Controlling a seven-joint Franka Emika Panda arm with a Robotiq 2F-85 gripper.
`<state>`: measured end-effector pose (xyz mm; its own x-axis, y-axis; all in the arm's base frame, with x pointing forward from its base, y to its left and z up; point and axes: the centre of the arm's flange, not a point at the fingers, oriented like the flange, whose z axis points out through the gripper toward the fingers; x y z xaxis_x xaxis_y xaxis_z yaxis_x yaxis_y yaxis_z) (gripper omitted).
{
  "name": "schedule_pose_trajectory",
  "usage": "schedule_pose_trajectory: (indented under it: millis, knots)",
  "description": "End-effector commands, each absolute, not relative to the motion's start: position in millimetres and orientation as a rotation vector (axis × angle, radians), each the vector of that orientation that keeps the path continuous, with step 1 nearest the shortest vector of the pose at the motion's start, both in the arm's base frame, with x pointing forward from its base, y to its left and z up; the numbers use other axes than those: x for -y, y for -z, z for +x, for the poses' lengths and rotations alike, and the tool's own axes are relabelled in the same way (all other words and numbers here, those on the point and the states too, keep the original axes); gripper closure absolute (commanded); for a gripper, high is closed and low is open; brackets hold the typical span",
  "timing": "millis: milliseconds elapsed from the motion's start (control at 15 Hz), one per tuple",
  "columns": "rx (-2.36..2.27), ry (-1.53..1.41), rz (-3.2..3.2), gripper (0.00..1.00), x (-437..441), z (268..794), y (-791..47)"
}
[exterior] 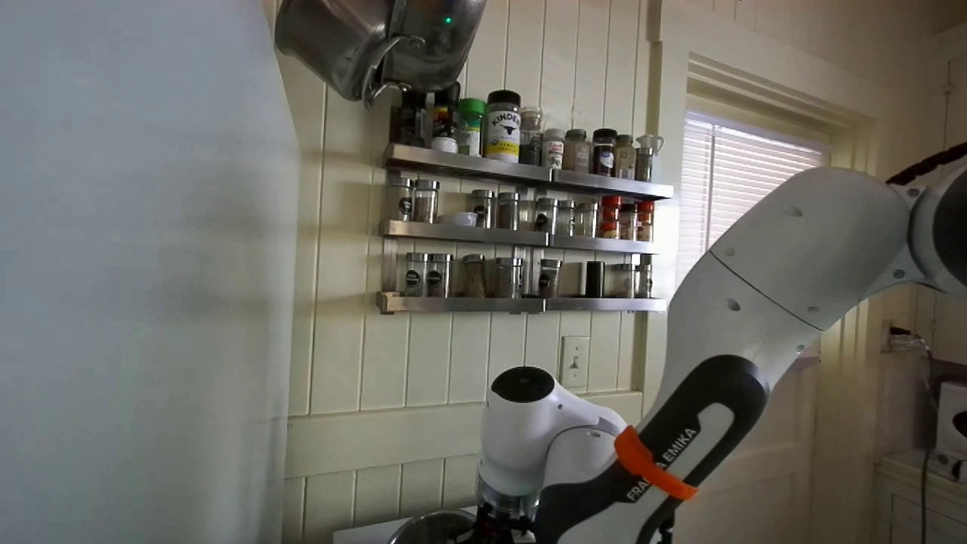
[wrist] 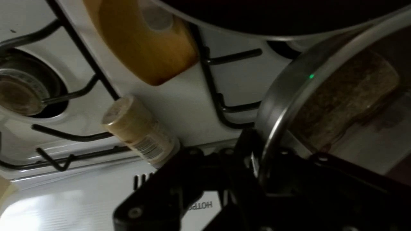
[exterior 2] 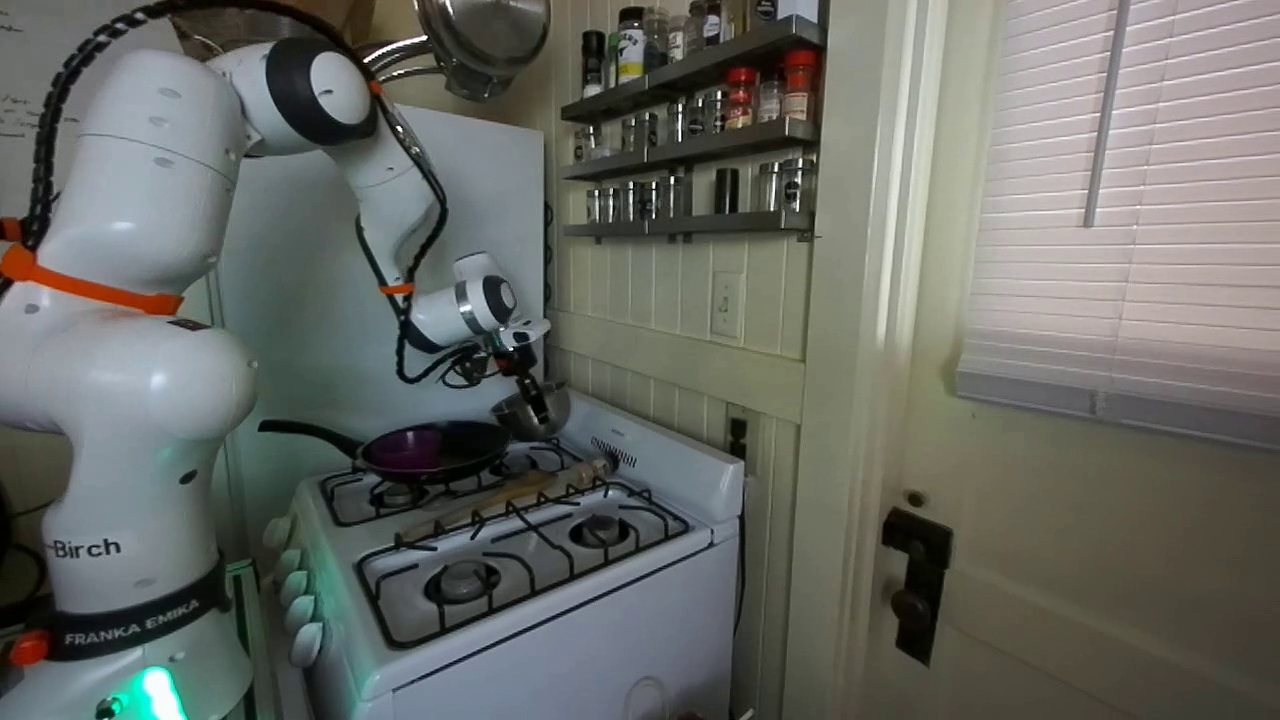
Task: Put the purple bowl on the pan then move the silver bowl to the right.
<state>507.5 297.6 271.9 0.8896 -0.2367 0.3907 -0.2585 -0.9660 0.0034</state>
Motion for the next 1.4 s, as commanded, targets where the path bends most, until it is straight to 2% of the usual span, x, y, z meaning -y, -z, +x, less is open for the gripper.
schedule_pose_trajectory:
  millis: [0,400,733,800,867,1000,1067,1333]
  knots:
    - [0.517,-0.735,2.904,0.98,-284.5,457.0,-293.9]
    - [0.718,-0.888,2.757,0.98,-274.2,412.3,-311.9]
    - [1.030,-0.941,2.670,0.98,-244.4,354.1,-319.0]
    - [0.985,-0.904,2.712,0.98,-239.8,350.6,-316.9]
    - [0.936,-0.879,2.688,0.92,-259.8,377.6,-303.3]
    - [0.937,-0.877,2.682,0.92,-249.1,364.3,-302.6]
    - [0.939,-0.877,2.681,0.98,-246.1,361.8,-302.9]
    - [1.184,-1.006,2.638,0.98,-208.2,347.2,-326.3]
